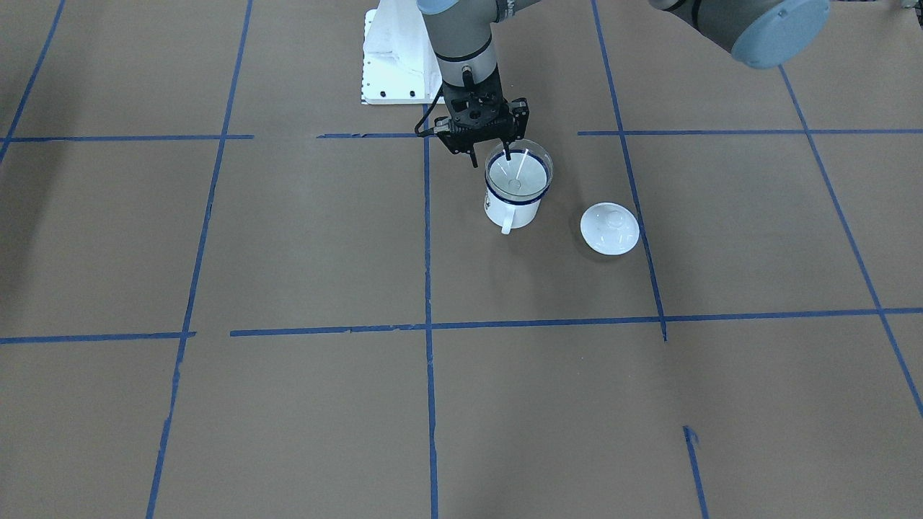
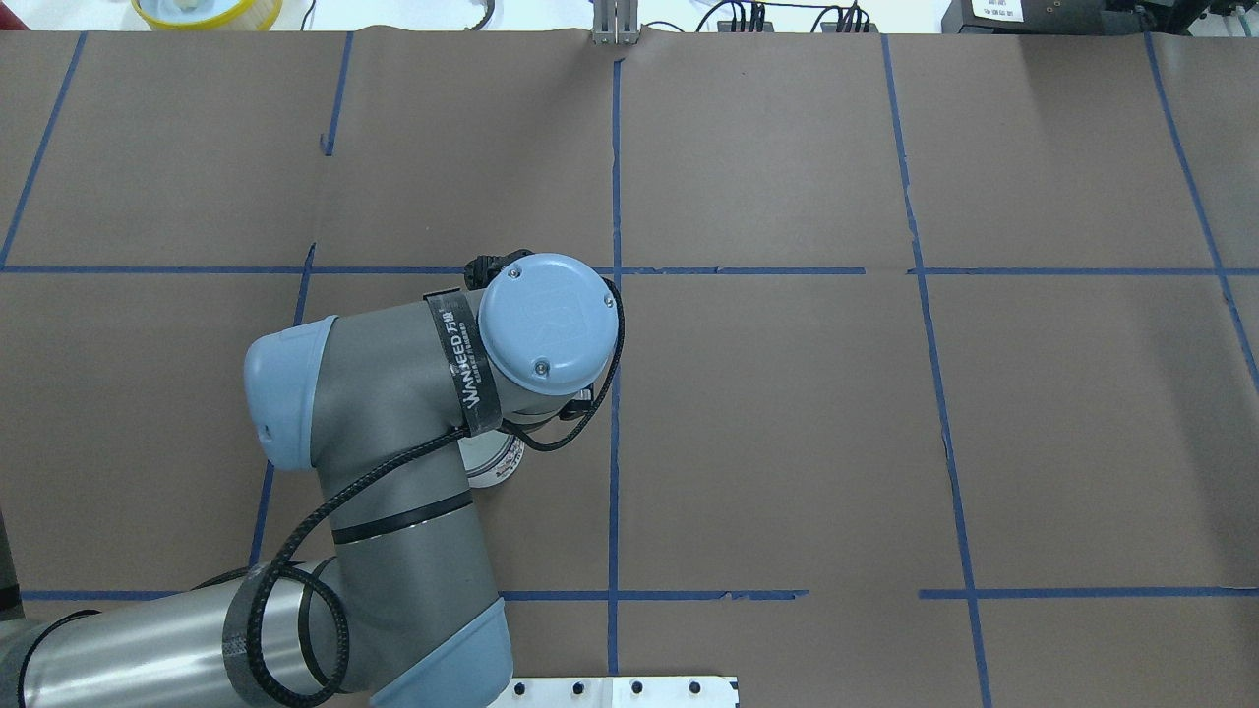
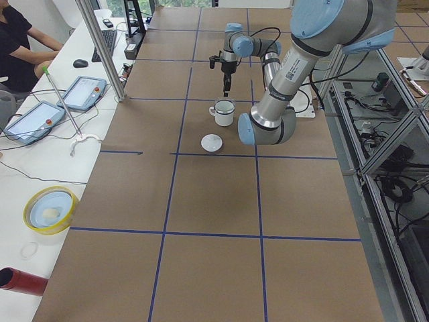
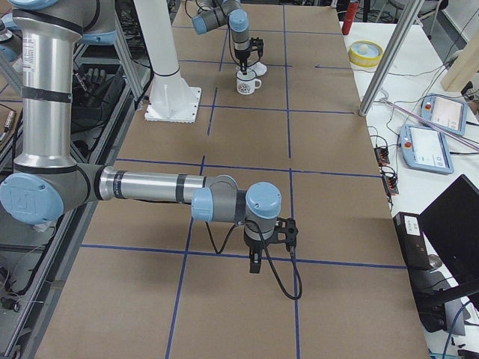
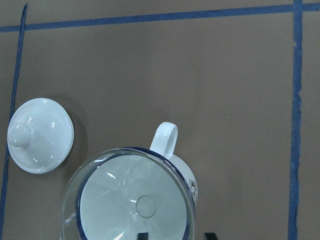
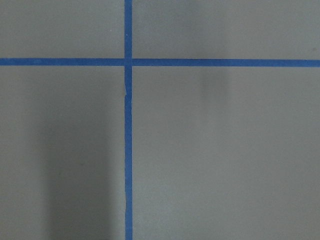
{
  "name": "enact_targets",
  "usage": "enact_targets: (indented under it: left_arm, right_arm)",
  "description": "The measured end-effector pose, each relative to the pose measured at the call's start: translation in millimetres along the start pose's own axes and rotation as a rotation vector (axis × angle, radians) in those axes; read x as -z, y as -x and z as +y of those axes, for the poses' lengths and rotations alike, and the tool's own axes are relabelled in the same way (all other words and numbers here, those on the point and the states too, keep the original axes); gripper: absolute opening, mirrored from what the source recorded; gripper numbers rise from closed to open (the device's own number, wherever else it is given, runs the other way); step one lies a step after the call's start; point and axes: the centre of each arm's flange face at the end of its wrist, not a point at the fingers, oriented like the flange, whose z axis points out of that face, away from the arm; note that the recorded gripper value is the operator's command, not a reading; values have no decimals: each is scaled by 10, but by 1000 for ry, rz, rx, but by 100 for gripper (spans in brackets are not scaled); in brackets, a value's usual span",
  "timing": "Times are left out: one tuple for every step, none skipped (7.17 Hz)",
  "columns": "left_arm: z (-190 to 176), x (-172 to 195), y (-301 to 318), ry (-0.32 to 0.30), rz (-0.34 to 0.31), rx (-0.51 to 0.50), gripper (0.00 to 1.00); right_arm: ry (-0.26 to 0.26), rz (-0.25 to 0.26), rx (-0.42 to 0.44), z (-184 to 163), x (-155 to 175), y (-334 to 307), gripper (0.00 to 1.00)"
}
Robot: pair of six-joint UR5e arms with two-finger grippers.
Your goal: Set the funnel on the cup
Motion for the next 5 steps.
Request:
enact_targets:
  left_arm:
    - [-7, 13, 6, -11, 2, 0, 100]
    - [-9, 56, 27, -25, 19, -2, 100]
    - [1, 137, 84, -43, 66, -5, 100]
    - [5, 197, 152, -67, 138, -8, 100]
    - [-65, 187, 240, -97, 212, -4, 100]
  right_arm:
    - [0, 0, 0, 0, 0, 0, 100]
    - [0, 0, 0, 0, 0, 0, 100]
    - [0, 0, 0, 0, 0, 0, 100]
    - [0, 0, 0, 0, 0, 0, 100]
    - [0, 0, 0, 0, 0, 0, 100]
